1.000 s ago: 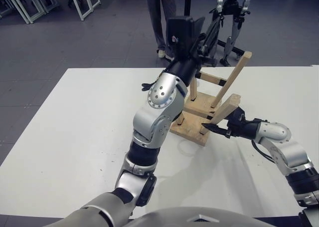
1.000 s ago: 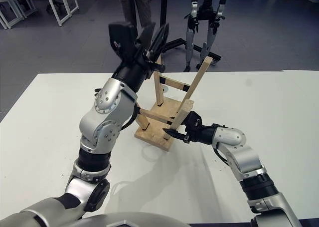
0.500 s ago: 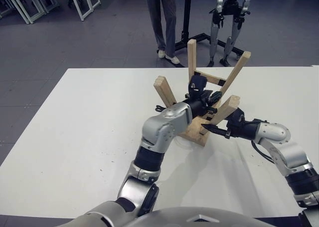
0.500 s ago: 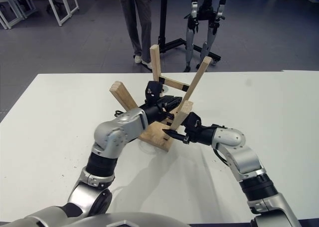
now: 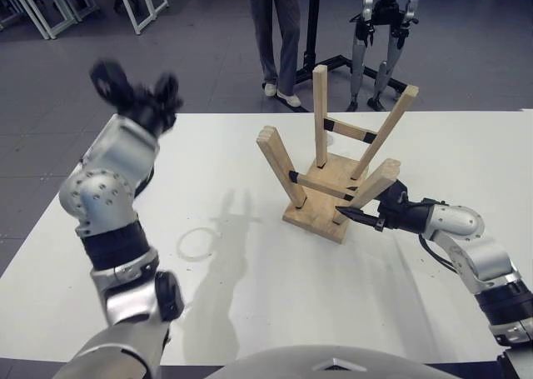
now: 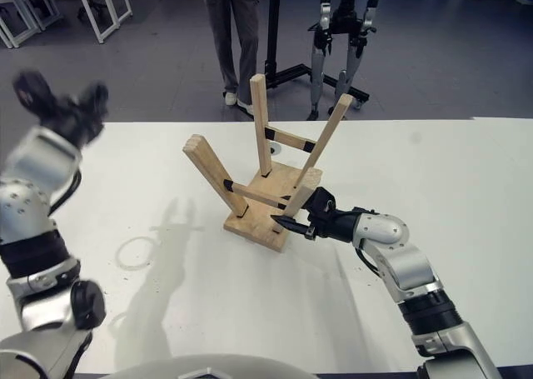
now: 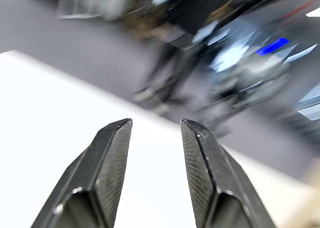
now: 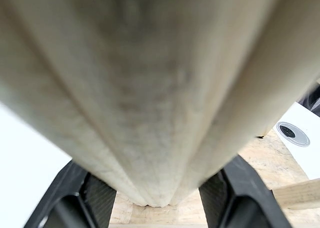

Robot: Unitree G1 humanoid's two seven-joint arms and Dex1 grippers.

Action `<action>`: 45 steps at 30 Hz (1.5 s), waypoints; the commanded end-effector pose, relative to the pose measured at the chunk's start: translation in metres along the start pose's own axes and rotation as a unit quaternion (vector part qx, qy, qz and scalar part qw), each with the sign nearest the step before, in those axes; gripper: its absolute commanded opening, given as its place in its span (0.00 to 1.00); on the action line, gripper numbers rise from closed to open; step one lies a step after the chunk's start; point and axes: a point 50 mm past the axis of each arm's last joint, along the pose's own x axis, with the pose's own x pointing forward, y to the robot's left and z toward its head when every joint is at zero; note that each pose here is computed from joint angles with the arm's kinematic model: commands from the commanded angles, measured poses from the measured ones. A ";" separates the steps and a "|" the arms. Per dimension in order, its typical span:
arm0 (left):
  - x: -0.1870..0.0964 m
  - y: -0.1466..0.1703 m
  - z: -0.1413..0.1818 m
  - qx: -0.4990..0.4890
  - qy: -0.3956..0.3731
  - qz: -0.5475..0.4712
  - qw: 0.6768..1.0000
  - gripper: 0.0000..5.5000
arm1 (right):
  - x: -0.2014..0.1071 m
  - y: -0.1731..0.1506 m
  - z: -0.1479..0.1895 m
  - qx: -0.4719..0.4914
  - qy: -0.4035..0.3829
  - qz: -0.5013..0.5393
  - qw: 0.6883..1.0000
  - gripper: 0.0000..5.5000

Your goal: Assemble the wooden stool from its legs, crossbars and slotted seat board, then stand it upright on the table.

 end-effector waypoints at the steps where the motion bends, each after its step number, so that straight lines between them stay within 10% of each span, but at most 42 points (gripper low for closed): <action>1: 0.011 -0.018 -0.059 0.141 0.063 -0.066 0.986 0.33 | -0.007 0.035 -0.070 0.101 0.166 0.049 0.980 0.37; 4: -0.032 -0.129 -0.076 0.084 0.028 -0.350 0.933 0.33 | -0.007 0.036 -0.070 0.099 0.168 0.057 0.979 0.37; 7: -0.143 -0.201 -0.103 0.058 0.145 -0.677 0.719 0.33 | -0.007 0.037 -0.069 0.094 0.173 0.074 0.978 0.37; 8: -0.147 -0.193 -0.112 0.075 0.180 -0.680 0.707 0.33 | -0.007 0.036 -0.068 0.091 0.174 0.079 0.977 0.37; 16: -0.075 -0.097 -0.093 0.111 0.206 -0.496 0.836 0.33 | -0.021 0.033 -0.065 0.069 0.127 0.280 0.949 0.37; 32: -0.067 -0.068 -0.096 0.097 0.208 -0.446 0.865 0.33 | 0.011 -0.014 0.003 -0.067 0.003 0.229 0.971 0.37; 45: -0.068 -0.052 -0.101 0.122 0.222 -0.407 0.877 0.33 | -0.026 -0.026 0.000 -0.097 0.062 0.211 0.971 0.87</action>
